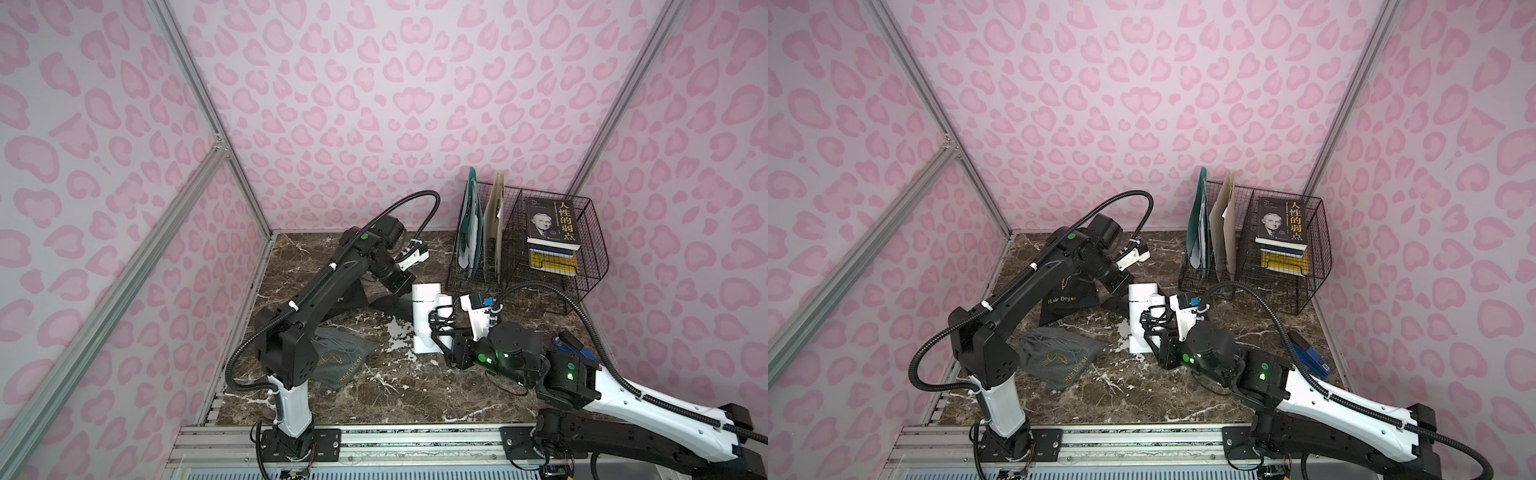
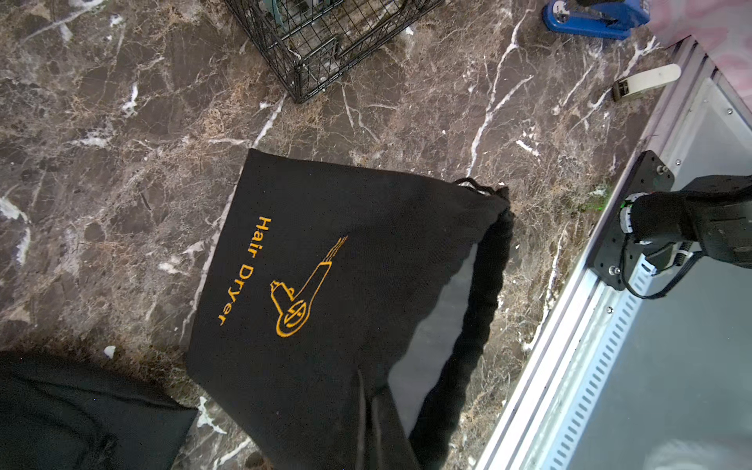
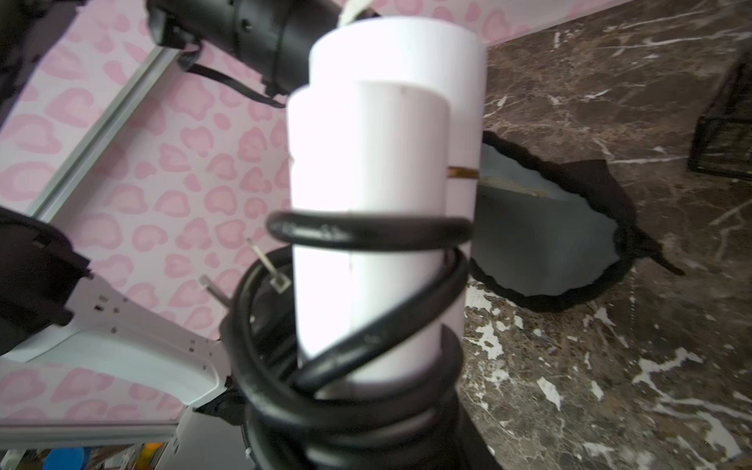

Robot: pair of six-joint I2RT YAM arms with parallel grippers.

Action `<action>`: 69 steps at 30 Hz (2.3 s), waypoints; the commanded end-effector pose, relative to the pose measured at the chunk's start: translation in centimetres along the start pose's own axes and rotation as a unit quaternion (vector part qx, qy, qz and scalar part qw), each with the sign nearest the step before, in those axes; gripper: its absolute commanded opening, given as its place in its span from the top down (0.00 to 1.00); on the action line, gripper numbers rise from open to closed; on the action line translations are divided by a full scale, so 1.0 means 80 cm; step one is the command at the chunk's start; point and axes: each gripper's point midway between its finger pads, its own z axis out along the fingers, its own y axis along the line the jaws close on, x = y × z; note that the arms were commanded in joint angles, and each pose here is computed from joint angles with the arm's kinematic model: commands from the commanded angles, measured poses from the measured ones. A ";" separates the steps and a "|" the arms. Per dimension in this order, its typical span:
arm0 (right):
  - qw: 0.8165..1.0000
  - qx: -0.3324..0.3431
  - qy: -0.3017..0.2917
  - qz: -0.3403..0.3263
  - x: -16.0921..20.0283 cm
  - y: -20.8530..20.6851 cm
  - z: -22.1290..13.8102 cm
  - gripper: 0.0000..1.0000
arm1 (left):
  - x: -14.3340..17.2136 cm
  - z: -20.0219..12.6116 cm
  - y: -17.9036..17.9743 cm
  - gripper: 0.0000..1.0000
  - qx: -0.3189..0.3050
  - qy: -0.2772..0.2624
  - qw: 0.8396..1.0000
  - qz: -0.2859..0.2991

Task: Pack away hair dryers
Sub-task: Place the hair dryer in the drawstring bag.

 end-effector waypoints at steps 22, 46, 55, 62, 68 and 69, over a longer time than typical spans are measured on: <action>0.996 0.073 0.042 -0.002 0.043 -0.027 0.074 1.00 | -0.001 -0.022 -0.043 0.98 0.066 -0.030 0.997 -0.006; 0.993 0.069 0.064 0.071 0.050 -0.061 0.089 1.00 | 0.035 -0.037 -0.126 0.98 0.127 -0.027 0.989 0.076; 0.993 0.030 0.033 0.113 0.032 -0.061 0.077 1.00 | 0.057 -0.027 -0.155 0.98 0.163 -0.010 0.982 0.097; 0.990 0.045 0.065 0.115 0.042 -0.063 0.087 1.00 | 0.058 -0.028 -0.164 0.98 0.170 -0.013 0.980 0.106; 0.990 -0.010 0.079 0.116 0.044 -0.039 0.091 1.00 | 0.072 -0.021 -0.156 0.98 0.156 0.002 0.980 0.121; 0.990 -0.009 0.082 0.115 0.045 -0.039 0.090 1.00 | 0.076 -0.019 -0.151 0.98 0.144 0.008 0.981 0.128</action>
